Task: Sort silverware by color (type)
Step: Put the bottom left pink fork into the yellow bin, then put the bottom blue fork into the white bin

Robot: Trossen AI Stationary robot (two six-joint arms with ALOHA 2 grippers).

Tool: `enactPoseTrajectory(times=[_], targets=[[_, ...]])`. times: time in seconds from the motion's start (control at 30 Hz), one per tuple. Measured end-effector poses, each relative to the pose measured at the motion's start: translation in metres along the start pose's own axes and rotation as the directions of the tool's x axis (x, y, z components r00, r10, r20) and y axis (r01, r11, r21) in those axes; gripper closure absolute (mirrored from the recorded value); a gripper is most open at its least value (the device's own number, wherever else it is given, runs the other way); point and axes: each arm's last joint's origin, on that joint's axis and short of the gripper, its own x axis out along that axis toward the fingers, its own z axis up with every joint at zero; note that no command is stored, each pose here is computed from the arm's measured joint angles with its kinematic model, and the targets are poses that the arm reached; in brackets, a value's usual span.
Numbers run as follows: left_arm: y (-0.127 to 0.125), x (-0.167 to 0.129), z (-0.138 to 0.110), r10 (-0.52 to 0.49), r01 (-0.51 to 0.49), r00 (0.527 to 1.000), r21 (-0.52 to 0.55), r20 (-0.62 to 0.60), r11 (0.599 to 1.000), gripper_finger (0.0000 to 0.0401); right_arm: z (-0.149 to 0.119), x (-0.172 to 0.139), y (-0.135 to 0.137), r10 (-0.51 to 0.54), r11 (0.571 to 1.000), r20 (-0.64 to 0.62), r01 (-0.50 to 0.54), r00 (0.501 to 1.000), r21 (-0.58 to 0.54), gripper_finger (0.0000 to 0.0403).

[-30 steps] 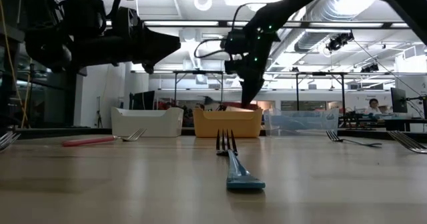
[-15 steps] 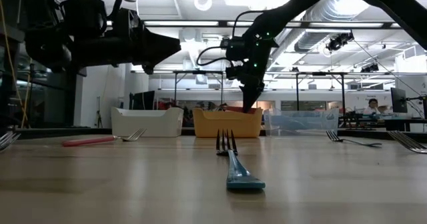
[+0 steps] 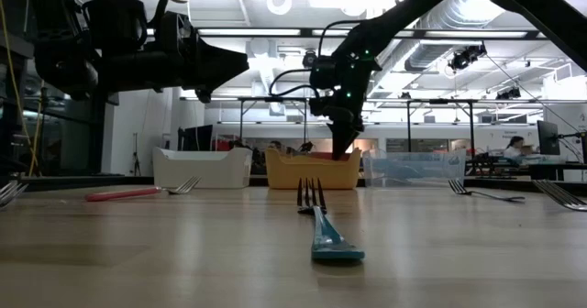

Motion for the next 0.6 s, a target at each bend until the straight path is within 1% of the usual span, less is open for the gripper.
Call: enactPoseTrajectory(times=[0.17,0.27,0.4,0.47,0.5,0.6], targets=[[0.0,0.0,0.0,0.0,0.0,1.0,-0.001,-0.001,1.0,0.0302,0.0,0.0,0.0,-0.007,1.0,0.0,0.007,1.0,0.008,0.034],[0.0,0.0,0.0,0.0,0.0,1.0,-0.003,-0.002,1.0,0.0302,0.001,-0.002,0.002,-0.035,0.999,-0.004,0.035,0.999,0.006,0.0322],[0.0,0.0,0.0,0.0,0.0,1.0,-0.012,-0.002,1.0,0.0302,0.004,-0.017,0.005,-0.044,0.999,0.016,0.044,0.999,-0.018,0.0309],[0.0,0.0,0.0,0.0,0.0,1.0,-0.012,-0.003,1.0,0.0302,0.006,-0.026,0.007,-0.052,0.998,0.05,0.053,0.997,-0.018,0.0314],[0.0,0.0,0.0,0.0,0.0,1.0,-0.012,-0.003,1.0,0.0302,0.006,-0.03,0.007,-0.062,0.998,0.079,0.062,0.995,0.001,0.0321],[0.0,0.0,-0.001,0.001,-0.001,1.0,-0.006,-0.008,1.0,0.0302,0.005,-0.035,0.013,-0.092,0.996,0.204,0.089,0.975,0.024,0.0355]])
